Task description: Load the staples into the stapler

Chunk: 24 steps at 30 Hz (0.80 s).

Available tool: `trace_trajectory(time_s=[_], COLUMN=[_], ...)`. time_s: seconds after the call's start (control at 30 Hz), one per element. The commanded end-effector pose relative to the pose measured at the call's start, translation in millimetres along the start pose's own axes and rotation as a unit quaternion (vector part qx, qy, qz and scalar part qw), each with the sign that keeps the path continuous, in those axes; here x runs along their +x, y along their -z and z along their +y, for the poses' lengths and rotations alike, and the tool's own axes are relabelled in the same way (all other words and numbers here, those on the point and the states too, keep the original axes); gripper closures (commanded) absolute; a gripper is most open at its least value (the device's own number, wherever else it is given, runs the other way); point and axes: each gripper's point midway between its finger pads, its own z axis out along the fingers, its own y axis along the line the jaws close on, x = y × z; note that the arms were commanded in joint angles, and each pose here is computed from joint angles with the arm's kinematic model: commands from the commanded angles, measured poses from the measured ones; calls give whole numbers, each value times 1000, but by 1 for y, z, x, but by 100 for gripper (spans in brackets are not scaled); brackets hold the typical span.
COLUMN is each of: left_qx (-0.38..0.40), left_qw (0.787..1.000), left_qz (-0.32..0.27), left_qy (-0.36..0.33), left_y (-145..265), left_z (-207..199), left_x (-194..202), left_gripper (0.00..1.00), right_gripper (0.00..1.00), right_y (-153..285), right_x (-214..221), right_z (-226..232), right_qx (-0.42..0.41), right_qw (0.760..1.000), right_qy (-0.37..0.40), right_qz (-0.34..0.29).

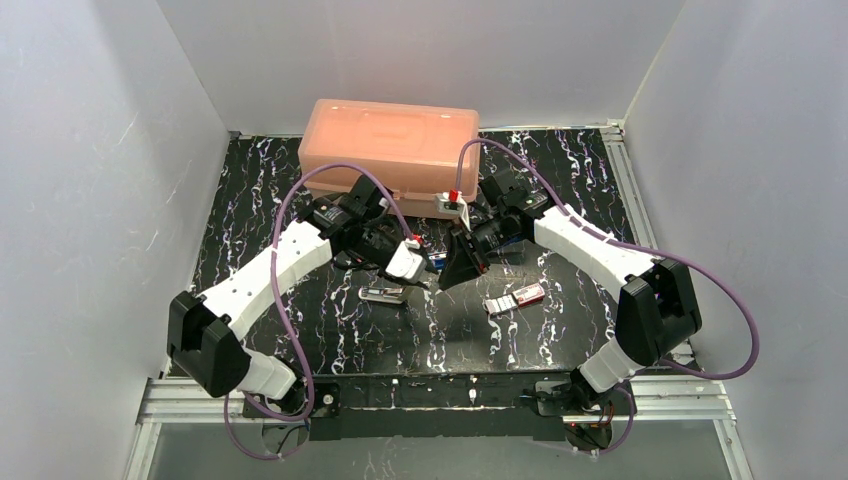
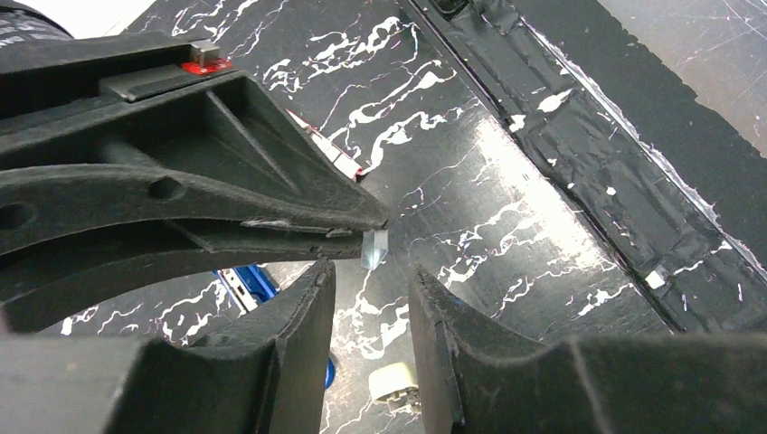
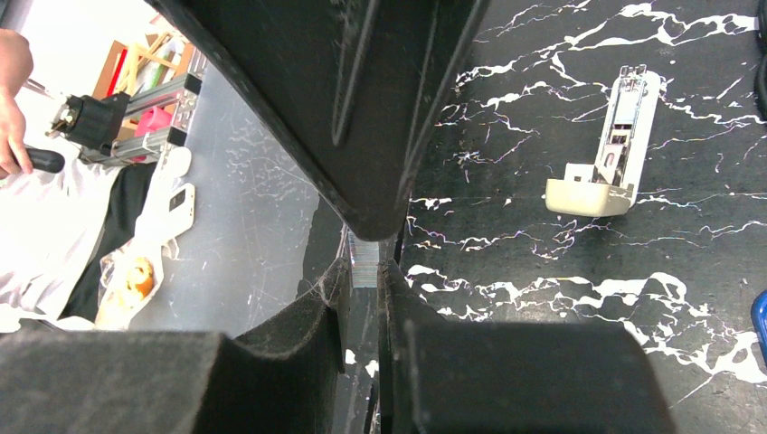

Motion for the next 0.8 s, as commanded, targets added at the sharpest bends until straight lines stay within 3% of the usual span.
trace_trajectory(time_s=[0.0, 0.77], left_qx=[21, 21], left_qw=[1000, 1000], left_qz=[-1, 12], left_qy=[-5, -10], left_y=[-8, -12], left_z=[-10, -6], left_x=[2, 2], left_gripper=[68, 79], right_gripper=[83, 83], right_y=[1, 0], right_x=[-7, -1], right_z=[4, -2], right_qx=[-17, -9], right_qw=[1000, 1000], right_qy=[0, -14], right_qz=[-16, -13])
